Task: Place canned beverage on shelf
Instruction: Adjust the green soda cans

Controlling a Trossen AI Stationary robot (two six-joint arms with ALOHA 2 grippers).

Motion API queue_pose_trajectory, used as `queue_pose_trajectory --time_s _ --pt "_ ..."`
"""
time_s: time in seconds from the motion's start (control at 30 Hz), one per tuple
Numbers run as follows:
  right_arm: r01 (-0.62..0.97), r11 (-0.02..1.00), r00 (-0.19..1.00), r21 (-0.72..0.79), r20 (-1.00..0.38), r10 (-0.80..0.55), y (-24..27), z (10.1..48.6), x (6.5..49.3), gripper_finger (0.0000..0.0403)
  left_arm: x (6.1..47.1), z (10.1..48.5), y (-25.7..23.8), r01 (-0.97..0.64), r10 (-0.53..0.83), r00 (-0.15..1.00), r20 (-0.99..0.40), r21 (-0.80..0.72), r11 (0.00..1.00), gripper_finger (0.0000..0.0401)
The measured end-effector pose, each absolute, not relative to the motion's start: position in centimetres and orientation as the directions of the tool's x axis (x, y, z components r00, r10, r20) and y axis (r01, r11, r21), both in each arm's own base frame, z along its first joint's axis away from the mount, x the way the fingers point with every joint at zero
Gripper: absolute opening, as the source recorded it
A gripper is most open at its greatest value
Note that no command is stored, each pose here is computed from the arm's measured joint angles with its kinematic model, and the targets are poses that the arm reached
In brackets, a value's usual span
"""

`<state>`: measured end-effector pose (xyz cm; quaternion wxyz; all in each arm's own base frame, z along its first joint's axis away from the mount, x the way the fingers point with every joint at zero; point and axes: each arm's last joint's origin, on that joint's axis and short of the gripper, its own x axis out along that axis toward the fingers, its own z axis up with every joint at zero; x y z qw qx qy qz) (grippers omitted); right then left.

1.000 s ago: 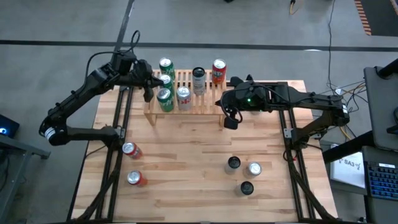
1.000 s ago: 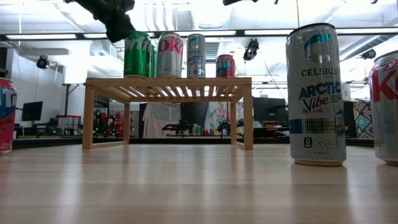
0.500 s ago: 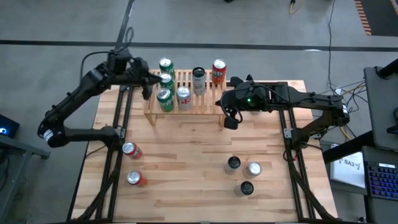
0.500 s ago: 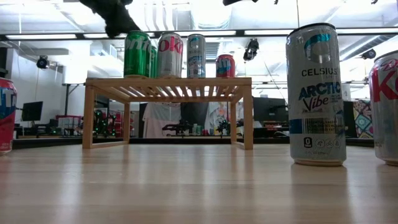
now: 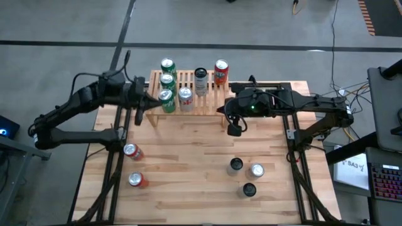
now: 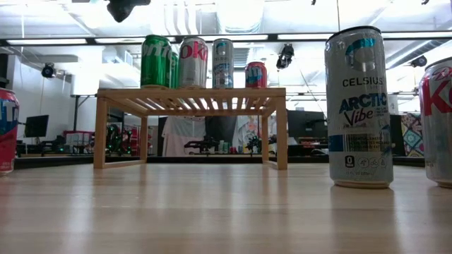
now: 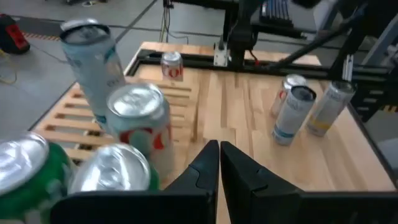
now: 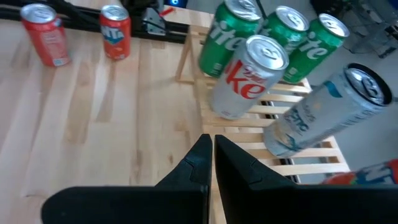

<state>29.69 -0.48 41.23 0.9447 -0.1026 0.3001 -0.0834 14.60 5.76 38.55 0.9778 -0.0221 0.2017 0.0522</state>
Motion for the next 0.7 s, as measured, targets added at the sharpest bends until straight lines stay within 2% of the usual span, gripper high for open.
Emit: queue_pose_trajectory --time_s 0.27,0.53,0.7 --pt "0.053 0.974 0.818 -0.222 -0.55 -0.17 1.3 41.2 29.7 0.0009 15.8 35.1 3.7 -0.081 0.074 0.888 -0.454 0.005 0.997 0.0" --pt "0.04 0.975 0.82 -0.221 -0.55 -0.158 1.8 41.2 29.6 0.0009 16.1 33.8 4.2 -0.244 0.264 0.827 -0.495 0.106 0.964 0.0" --pt "0.036 0.973 0.82 -0.227 -0.55 -0.159 1.8 41.2 29.6 0.0009 16.1 33.8 4.3 -0.271 0.296 0.819 -0.492 0.123 0.955 0.0"
